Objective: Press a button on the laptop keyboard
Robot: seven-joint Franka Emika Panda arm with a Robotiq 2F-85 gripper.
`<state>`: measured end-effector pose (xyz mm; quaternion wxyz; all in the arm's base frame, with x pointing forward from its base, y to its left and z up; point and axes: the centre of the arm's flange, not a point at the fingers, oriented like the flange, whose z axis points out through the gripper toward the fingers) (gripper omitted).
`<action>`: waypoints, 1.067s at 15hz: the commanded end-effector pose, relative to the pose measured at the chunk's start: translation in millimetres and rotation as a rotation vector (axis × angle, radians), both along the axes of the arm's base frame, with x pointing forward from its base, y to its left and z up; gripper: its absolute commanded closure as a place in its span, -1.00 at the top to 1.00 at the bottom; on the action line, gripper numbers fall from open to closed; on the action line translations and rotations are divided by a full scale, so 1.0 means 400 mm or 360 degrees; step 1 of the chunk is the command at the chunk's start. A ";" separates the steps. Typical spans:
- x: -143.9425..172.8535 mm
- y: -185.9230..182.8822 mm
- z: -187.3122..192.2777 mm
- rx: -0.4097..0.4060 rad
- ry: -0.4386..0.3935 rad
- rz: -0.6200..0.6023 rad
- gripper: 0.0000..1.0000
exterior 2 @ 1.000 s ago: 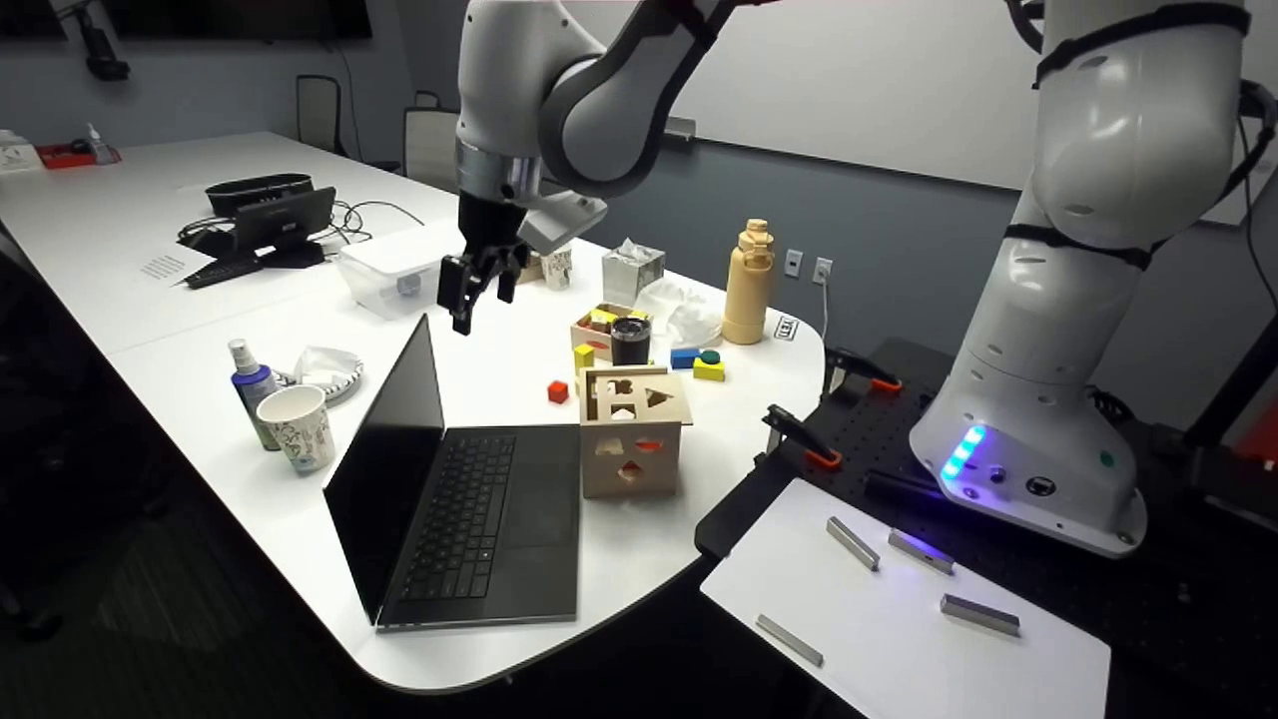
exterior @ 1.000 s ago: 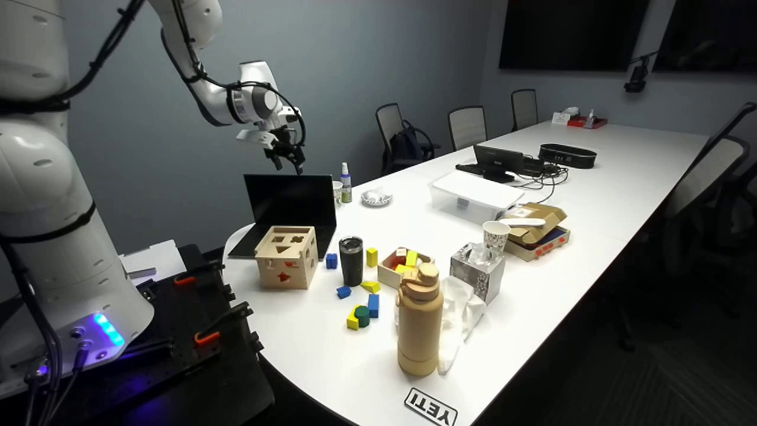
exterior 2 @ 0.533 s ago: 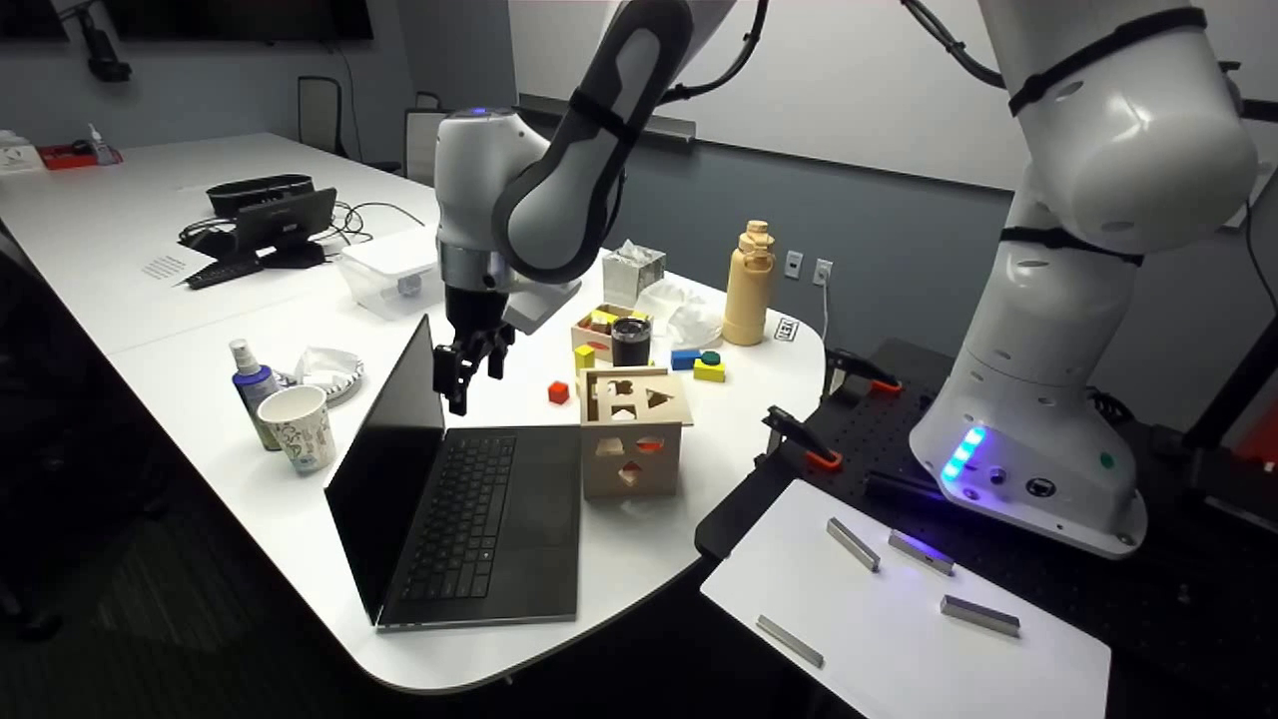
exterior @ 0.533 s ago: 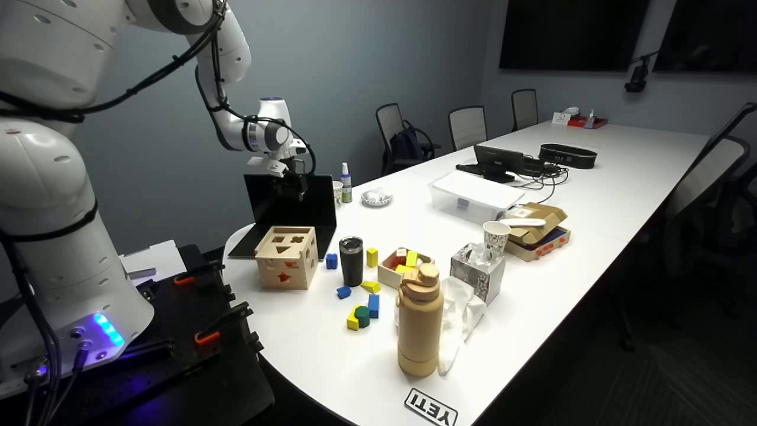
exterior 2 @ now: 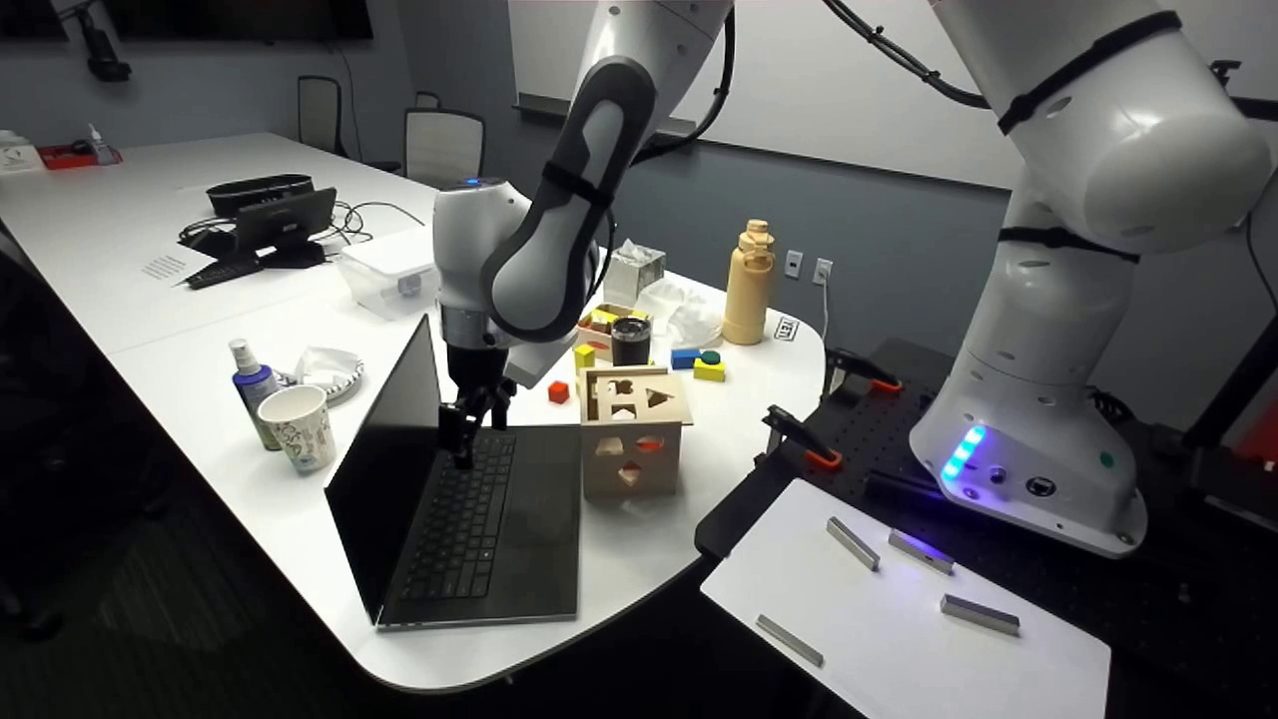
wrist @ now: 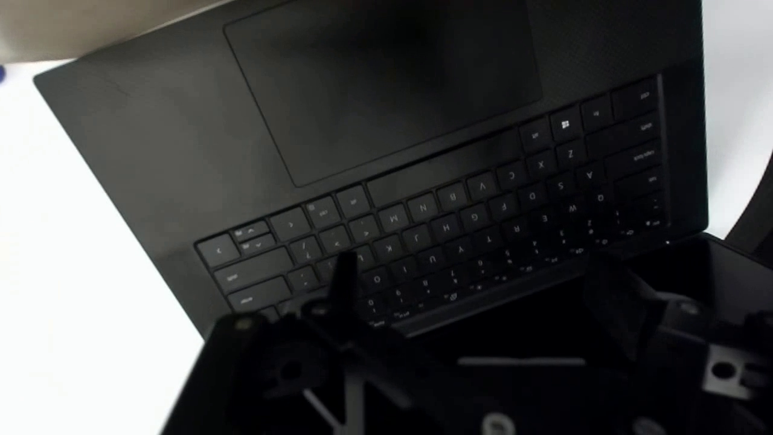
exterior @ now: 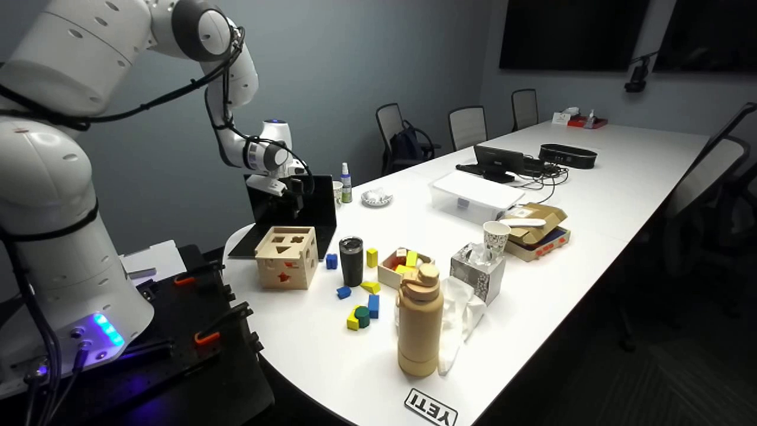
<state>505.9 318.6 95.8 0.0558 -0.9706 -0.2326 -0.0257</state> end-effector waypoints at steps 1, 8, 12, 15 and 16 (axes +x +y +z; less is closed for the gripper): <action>0.018 0.024 -0.056 0.0030 -0.0017 0.0007 0.50; 0.025 0.041 -0.127 0.0019 0.0032 0.0011 -0.46; 0.025 0.041 -0.161 0.0021 0.0063 -0.0015 -1.00; 0.020 0.046 -0.182 0.0042 0.0095 -0.0005 -1.00; 0.020 0.047 -0.189 0.0043 0.0103 -0.0001 -1.00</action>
